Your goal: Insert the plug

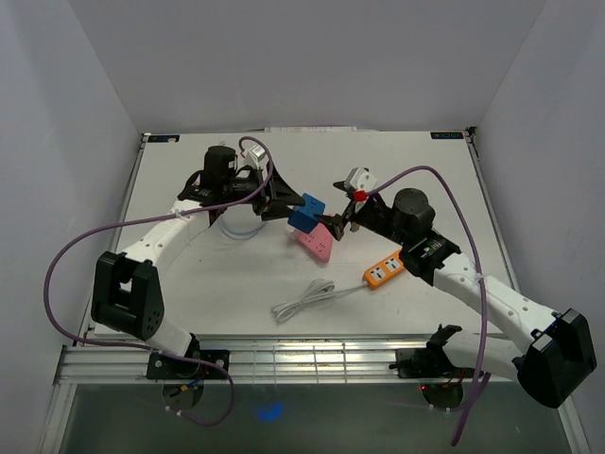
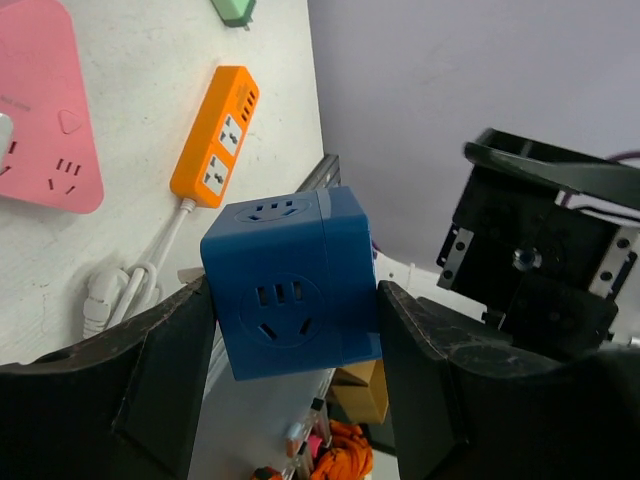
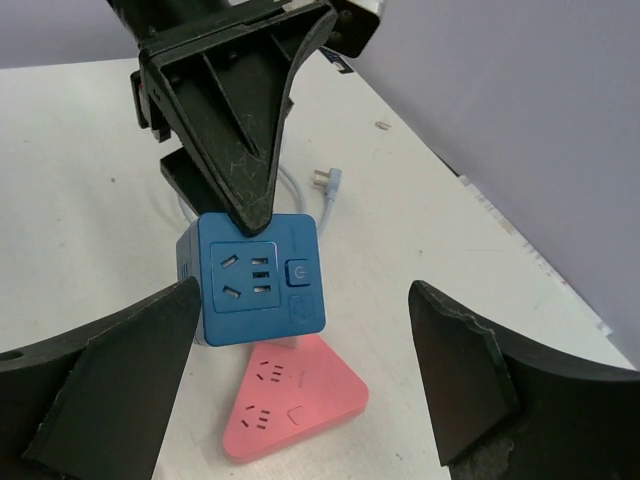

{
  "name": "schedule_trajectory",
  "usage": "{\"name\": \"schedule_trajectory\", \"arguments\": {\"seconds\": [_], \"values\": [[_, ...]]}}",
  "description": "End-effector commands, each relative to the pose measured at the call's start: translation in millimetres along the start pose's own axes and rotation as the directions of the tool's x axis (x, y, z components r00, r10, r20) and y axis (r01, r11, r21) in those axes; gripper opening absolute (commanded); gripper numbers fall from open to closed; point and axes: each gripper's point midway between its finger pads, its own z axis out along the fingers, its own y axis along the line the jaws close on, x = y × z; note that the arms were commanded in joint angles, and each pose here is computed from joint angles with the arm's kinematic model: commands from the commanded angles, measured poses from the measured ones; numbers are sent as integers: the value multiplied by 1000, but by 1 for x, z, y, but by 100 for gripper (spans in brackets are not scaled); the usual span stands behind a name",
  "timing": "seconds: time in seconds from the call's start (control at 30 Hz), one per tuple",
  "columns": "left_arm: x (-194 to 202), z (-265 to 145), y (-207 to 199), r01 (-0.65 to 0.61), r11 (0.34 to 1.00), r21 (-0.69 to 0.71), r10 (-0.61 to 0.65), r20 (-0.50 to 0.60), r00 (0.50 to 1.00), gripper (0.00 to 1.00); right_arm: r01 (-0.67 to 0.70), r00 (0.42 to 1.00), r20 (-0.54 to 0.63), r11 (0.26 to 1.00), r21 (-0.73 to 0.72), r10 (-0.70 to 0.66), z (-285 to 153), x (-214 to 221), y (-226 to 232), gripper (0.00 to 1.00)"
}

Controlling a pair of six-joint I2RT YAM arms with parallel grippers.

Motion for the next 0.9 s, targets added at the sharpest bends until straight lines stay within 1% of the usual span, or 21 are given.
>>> {"name": "schedule_trajectory", "arguments": {"seconds": [0.0,0.17,0.3,0.43,0.63,0.73,0.83,0.87], "values": [[12,-13,-33,-160,976,145,170,-59,984,3,-58,998,34,994,-90,61,2,-16,15,89],[16,-13,-35,-147,972,183,168,-103,980,4,-71,997,24,984,-166,76,5,-17,26,89],[15,-15,-41,-159,968,192,180,-98,979,4,-81,996,13,983,-164,84,7,-13,26,89],[16,-16,-44,-155,967,201,179,-108,978,4,-91,995,13,976,-199,96,9,-14,31,89],[21,-19,-49,-153,962,225,185,-128,974,4,-99,995,10,974,-202,103,13,-11,31,90],[21,-20,-50,-155,961,227,188,-131,973,4,-101,994,10,972,-212,105,15,-12,31,92],[22,-21,-53,-158,959,236,193,-131,972,5,-113,993,0,967,-228,116,17,-11,34,100],[21,-21,-54,-160,958,238,195,-131,972,5,-112,993,4,967,-230,116,17,-12,34,92]]}}
